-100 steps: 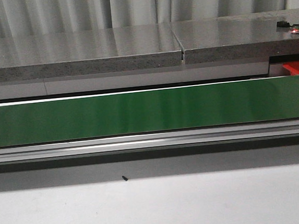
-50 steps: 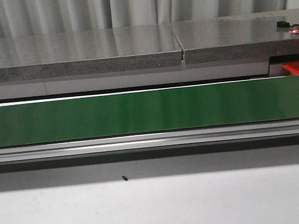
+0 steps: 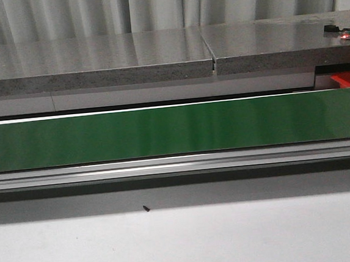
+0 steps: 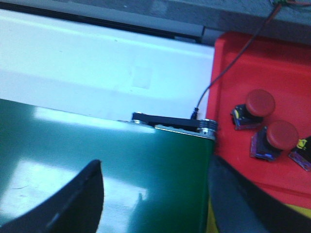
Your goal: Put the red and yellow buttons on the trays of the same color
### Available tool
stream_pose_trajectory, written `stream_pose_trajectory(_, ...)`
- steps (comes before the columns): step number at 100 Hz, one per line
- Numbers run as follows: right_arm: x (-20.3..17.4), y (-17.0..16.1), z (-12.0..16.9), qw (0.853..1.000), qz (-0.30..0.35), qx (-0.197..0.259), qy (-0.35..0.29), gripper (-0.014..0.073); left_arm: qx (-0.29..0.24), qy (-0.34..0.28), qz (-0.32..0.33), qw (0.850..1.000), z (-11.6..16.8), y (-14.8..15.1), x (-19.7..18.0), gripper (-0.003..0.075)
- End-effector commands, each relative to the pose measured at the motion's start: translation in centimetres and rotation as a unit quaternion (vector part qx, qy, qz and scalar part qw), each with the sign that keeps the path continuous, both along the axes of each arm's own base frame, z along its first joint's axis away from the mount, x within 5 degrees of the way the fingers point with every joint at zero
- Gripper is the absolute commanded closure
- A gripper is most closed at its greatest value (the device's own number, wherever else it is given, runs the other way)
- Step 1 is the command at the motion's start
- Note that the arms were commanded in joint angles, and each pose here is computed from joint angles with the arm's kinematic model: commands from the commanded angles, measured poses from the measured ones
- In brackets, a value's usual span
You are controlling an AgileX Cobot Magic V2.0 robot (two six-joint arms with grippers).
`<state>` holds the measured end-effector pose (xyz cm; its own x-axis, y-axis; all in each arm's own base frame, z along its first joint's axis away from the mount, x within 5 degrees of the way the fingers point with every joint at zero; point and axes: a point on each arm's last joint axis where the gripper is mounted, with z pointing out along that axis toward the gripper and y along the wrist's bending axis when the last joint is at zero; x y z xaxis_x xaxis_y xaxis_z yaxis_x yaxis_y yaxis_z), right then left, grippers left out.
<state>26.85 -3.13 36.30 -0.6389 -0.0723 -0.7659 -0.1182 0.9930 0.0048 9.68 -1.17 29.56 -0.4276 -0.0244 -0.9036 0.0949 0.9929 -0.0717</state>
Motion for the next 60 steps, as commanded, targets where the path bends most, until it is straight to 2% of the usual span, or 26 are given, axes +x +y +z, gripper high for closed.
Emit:
stream_pose_trajectory(1,-2.2,1.2,2.5,0.997,0.009,-0.009,-0.07,0.0176,-0.014,-0.048,0.001,0.999,1.4,-0.1,0.3,0.0741)
stream_pose_trajectory(24,-7.1,2.4,2.3,0.995,0.021,-0.012,-0.093,0.0335,-0.014,-0.048,0.001,0.999,1.4,-0.1,0.3,0.0741)
stream_pose_trajectory(46,-10.8,3.0,1.5,0.993,0.021,-0.016,-0.113,0.0671,-0.014,-0.048,0.001,0.999,1.4,-0.1,0.3,0.0741)
stream_pose_trajectory(60,-12.4,3.3,1.5,0.992,0.025,-0.017,-0.122,0.0663,-0.014,-0.048,0.001,0.999,1.4,-0.1,0.3,0.0741)
